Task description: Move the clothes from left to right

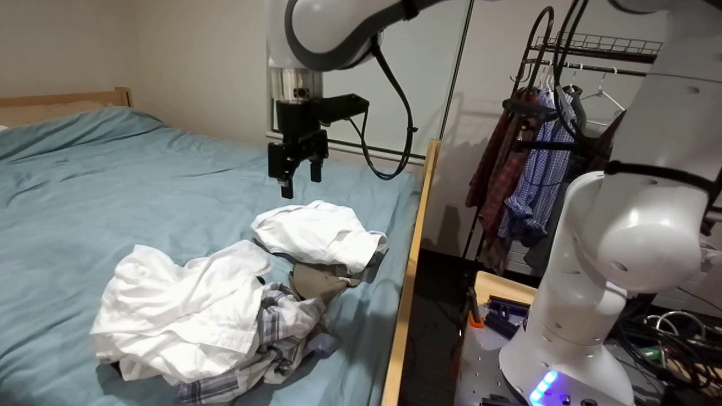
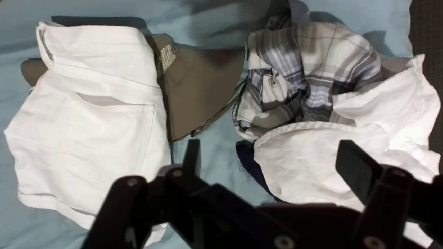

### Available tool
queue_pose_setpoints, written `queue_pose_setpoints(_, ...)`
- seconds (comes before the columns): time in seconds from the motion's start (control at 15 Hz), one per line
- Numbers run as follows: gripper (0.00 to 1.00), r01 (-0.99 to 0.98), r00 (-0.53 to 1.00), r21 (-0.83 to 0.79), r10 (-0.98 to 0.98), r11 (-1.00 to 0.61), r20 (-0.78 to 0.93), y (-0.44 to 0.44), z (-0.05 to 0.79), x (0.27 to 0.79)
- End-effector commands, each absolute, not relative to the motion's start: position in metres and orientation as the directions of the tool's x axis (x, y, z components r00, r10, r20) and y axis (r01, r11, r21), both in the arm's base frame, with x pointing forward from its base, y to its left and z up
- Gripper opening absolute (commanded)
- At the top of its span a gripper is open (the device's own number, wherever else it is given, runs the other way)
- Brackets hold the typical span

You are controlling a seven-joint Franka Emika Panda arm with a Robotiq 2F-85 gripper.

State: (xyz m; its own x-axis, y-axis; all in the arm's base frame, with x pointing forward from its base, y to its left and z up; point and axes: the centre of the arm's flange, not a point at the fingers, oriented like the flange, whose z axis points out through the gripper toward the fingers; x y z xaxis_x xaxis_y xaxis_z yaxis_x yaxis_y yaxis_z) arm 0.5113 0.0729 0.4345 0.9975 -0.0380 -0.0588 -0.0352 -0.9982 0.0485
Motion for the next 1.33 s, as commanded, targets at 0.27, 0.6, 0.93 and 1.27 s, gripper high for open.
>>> queue_pose_setpoints(0.27,1.0,0.003,0.999,0.007,0.003,-1.0,-0.048,0.09,0.416,0.533)
queue_pose_setpoints(0.6,1.0,0.053,0.997,0.002,0.053,-0.999,-0.05,0.143,0.38,0.572)
queue_pose_setpoints(0.93,1.0,0.177,0.982,-0.025,0.179,-0.984,-0.063,0.214,0.351,0.614)
queue_pose_setpoints(1.27,1.0,0.24,0.965,0.038,0.234,-0.97,-0.117,0.265,0.319,0.64)
